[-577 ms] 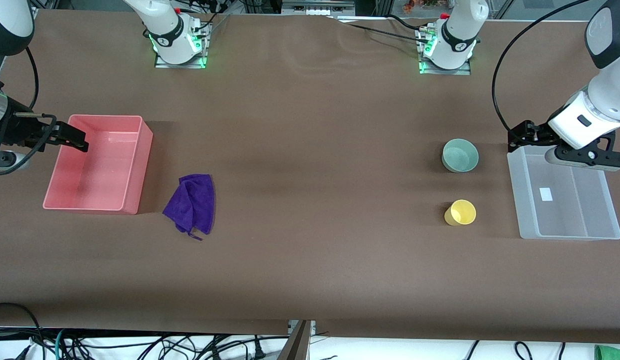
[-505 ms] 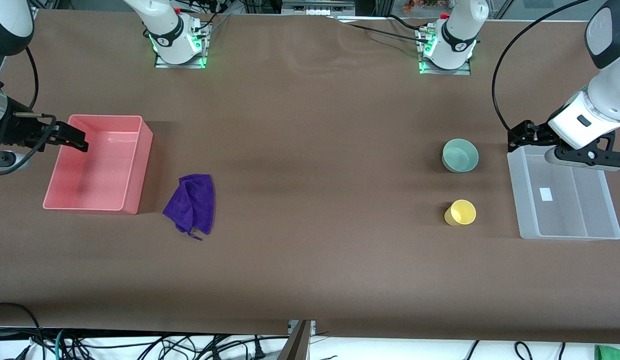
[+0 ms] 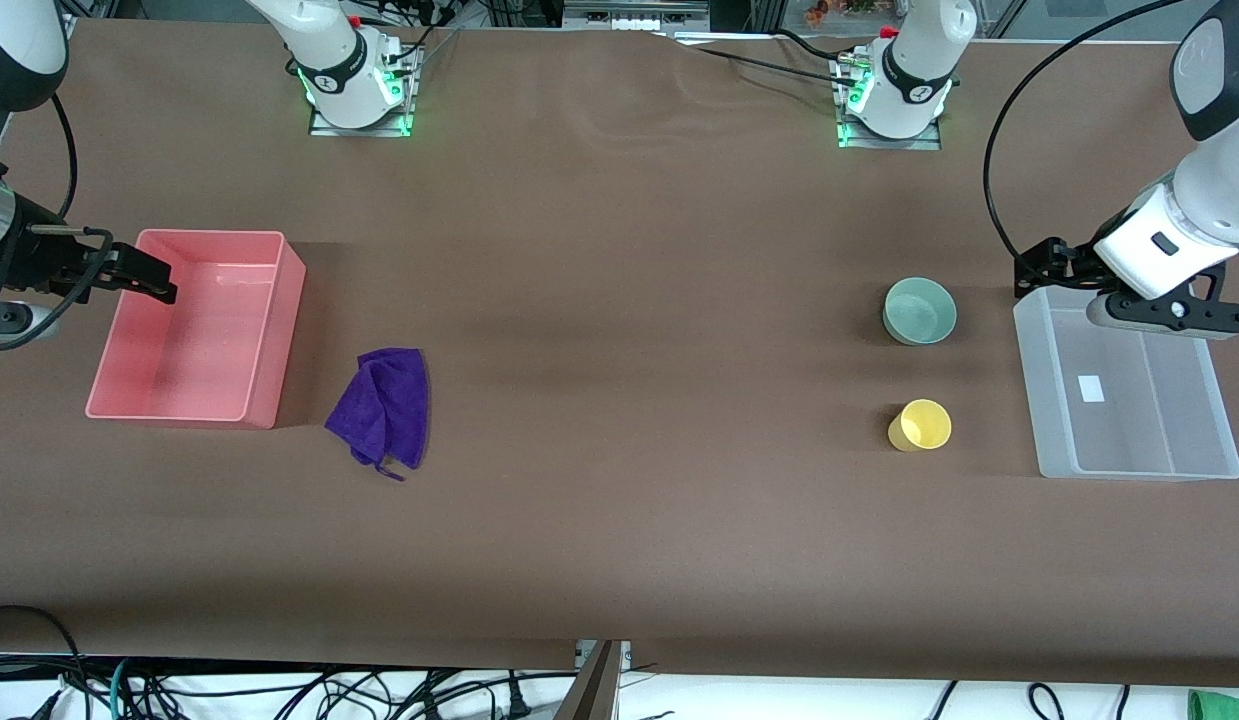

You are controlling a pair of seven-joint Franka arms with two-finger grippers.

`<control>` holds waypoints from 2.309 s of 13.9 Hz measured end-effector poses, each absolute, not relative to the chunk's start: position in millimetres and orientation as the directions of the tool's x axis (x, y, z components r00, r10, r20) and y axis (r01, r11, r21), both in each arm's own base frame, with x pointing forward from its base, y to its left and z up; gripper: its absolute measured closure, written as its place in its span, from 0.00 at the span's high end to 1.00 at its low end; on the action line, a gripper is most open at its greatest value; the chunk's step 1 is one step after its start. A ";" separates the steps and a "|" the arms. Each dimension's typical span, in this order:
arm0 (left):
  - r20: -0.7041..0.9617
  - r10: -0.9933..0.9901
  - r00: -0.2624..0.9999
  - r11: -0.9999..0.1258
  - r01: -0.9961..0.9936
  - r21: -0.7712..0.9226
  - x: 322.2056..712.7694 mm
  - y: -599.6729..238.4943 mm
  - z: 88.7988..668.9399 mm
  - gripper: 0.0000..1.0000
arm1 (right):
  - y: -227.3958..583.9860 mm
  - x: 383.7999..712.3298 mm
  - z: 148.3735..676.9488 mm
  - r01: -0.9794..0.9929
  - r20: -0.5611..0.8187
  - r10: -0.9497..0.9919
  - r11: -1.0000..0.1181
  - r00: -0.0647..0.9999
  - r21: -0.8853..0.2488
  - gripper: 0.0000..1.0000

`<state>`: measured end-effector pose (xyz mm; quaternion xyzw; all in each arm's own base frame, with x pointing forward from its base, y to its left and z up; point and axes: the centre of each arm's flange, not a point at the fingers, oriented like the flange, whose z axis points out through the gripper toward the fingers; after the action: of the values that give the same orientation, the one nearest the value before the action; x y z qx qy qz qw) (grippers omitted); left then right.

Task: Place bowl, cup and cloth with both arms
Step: 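Move the left gripper toward the green bowl, then grasp the green bowl with the left gripper while the right gripper grasps the cloth, then carry the bowl into the clear tray while the right gripper lifts the cloth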

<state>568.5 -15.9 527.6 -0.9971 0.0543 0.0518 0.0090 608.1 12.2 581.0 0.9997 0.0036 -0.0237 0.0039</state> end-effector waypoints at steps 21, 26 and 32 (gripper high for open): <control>-0.181 -0.707 0.684 -0.707 -0.683 0.182 519.7 22.5 174.5 0.53 | 140.6 664.8 235.8 0.191 -0.155 0.194 -0.981 0.969 -0.036 1.00; -0.157 -0.711 0.685 -0.703 -0.694 0.157 539.7 23.5 204.7 0.03 | 139.7 651.7 187.3 0.190 -0.143 0.194 -0.981 0.971 -0.039 0.95; -0.199 -0.718 0.667 -0.695 -0.702 0.157 601.0 68.2 367.8 0.03 | 140.6 647.8 191.0 0.143 -0.119 0.146 -0.989 0.982 -0.033 0.27</control>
<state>601.0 68.2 367.8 -0.9122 0.3892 0.1234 -0.0336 647.8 140.6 191.0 0.9955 0.0727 -0.0604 -0.0120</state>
